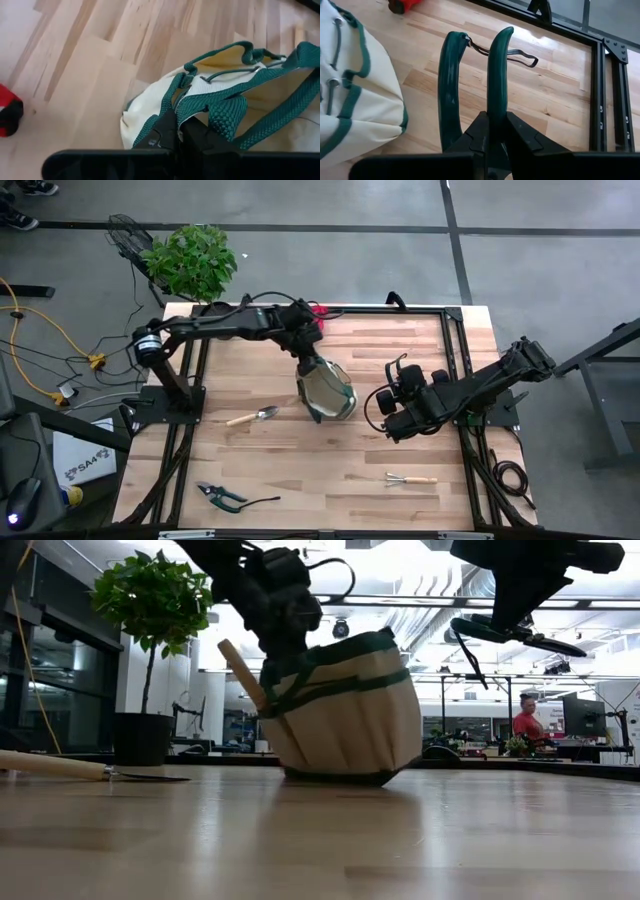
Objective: Pick & Place Garden tools in Gardening bag
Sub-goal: Put the top black shear scissor into the gardening bag
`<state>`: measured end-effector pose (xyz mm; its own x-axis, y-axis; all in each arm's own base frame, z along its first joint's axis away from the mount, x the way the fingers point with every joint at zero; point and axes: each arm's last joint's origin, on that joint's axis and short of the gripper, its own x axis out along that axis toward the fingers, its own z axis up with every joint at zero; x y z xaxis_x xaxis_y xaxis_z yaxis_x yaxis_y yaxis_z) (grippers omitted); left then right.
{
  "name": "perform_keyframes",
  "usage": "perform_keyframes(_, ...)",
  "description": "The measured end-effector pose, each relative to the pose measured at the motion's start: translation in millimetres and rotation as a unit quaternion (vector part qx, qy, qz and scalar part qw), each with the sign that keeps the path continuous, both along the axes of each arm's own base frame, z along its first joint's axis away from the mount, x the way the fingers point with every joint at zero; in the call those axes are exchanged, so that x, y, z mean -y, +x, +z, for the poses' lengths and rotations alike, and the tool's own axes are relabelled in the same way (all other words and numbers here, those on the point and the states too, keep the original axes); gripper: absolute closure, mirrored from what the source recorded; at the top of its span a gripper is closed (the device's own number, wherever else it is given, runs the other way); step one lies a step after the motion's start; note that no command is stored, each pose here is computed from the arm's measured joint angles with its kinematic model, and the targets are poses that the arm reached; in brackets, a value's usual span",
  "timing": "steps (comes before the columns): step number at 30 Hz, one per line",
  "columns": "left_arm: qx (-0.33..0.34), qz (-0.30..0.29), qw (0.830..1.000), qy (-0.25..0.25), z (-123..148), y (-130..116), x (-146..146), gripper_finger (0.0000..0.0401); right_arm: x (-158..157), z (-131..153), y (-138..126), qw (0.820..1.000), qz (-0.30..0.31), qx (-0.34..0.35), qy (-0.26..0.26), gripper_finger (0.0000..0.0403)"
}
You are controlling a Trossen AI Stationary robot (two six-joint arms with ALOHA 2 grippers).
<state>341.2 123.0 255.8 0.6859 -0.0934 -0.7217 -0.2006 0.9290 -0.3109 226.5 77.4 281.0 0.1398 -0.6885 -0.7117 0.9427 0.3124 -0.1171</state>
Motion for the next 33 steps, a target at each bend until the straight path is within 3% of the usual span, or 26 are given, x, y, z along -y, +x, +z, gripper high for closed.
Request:
perform_keyframes(13,-0.002,0.063,0.998,0.029,-10.3,10.0,-7.6,0.0401,-0.4,-0.2,0.8,1.0,0.0,0.005,0.002,0.0372)
perform_keyframes(33,-0.007,0.058,0.998,0.035,-11.0,9.4,-7.5,0.0378,-0.6,-0.3,1.5,1.0,0.001,0.009,0.003,0.0372)
